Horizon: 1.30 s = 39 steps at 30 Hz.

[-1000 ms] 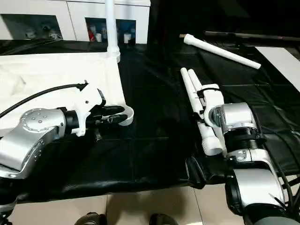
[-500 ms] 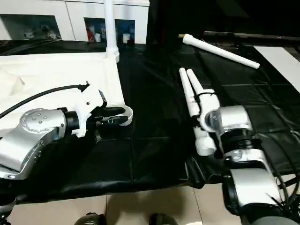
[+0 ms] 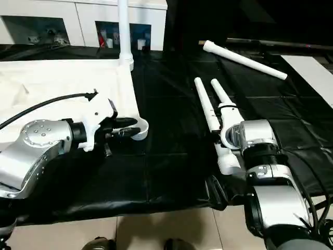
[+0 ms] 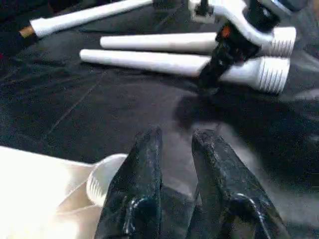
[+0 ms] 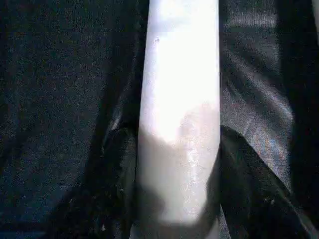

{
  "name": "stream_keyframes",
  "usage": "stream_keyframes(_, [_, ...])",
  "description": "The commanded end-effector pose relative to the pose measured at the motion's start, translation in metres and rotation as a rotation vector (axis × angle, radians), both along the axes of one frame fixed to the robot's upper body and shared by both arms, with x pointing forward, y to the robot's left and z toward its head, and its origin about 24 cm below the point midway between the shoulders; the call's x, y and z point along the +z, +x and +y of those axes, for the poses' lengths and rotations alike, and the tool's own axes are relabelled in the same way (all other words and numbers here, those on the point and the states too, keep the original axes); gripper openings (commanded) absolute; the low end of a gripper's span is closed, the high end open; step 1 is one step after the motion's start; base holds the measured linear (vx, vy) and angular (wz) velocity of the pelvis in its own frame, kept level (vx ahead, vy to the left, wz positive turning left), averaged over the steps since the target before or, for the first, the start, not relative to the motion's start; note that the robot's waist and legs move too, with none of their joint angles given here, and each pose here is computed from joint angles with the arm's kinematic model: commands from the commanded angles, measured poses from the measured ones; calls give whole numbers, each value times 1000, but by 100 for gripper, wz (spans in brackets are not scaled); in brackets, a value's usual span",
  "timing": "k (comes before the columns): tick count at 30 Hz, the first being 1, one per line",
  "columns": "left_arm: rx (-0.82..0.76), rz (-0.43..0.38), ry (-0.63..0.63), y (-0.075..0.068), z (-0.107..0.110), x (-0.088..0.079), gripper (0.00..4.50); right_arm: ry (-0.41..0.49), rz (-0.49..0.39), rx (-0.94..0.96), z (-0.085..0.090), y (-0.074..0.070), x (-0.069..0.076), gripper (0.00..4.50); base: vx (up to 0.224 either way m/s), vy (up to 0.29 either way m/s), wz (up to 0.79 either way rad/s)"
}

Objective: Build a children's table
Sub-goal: Pick table leg

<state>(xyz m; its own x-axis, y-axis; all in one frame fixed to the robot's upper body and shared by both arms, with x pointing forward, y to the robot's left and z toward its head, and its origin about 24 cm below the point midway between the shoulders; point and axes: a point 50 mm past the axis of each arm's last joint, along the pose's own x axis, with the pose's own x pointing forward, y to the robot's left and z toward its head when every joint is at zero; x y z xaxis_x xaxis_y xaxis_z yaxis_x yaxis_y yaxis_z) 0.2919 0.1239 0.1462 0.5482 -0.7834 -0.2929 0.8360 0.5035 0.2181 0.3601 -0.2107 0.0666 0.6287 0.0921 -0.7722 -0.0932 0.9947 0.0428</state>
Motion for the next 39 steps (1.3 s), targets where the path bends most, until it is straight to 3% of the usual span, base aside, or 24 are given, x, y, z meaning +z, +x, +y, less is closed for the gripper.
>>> stream_keyframes(1, [56, -5, -48, 7, 1, 6, 150, 53, -42, -11, 2, 3, 5, 183, 0, 0, 0])
stream_keyframes(3, [95, -2, -92, 11, 1, 8, 160, 88, -84, -4, 7, 5, 11, 183, 0, 0, 0])
stream_keyframes(5, [159, 27, -220, 19, -2, 15, 182, 164, -161, 38, 17, 8, 22, 183, 0, 0, 0])
stream_keyframes(9, [176, 115, -414, 28, -14, 25, 203, 336, -386, 144, 32, 8, 41, 183, 0, 0, 0])
stream_keyframes(12, [129, 227, -567, 34, -27, 33, 235, 427, -501, 295, 44, -2, 54, 183, 0, 0, 0])
stream_keyframes(15, [99, 282, -628, 36, -33, 37, 240, 481, -539, 367, 50, -9, 58, 183, 0, 0, 0])
stream_keyframes(16, [47, 330, -673, 37, -38, 41, 247, 515, -566, 469, 58, -22, 60, 182, 0, 0, 0])
stream_keyframes(17, [47, 330, -673, 37, -38, 41, 274, 515, -566, 469, 58, -22, 60, 182, 0, 0, 0])
stream_keyframes(19, [37, 367, -719, 42, -43, 44, 277, 579, -590, 561, 67, -38, 64, 182, 0, 0, 0])
stream_keyframes(20, [37, 367, -719, 42, -43, 44, 277, 579, -590, 561, 67, -38, 64, 182, 0, 0, 0])
stream_keyframes(22, [62, 384, -740, 46, -45, 44, 319, 599, -626, 606, 74, -46, 68, 182, 0, 0, 0])
stream_keyframes(25, [94, 395, -760, 49, -45, 43, 321, 605, -652, 618, 77, -49, 70, 182, 0, 0, 0])
stream_keyframes(28, [86, 438, -820, 49, -45, 44, 351, 613, -662, 663, 82, -55, 71, 182, 0, 0, 0])
stream_keyframes(32, [141, 436, -797, 53, -41, 40, 379, 615, -664, 681, 86, -58, 70, 182, 0, 0, 0])
stream_keyframes(37, [220, 418, -793, 56, -29, 38, 407, 578, -716, 522, 81, -41, 72, 182, 0, 0, 0])
stream_keyframes(39, [210, 418, -804, 52, -22, 39, 441, 576, -740, 487, 78, -37, 77, 182, 0, 0, 0])
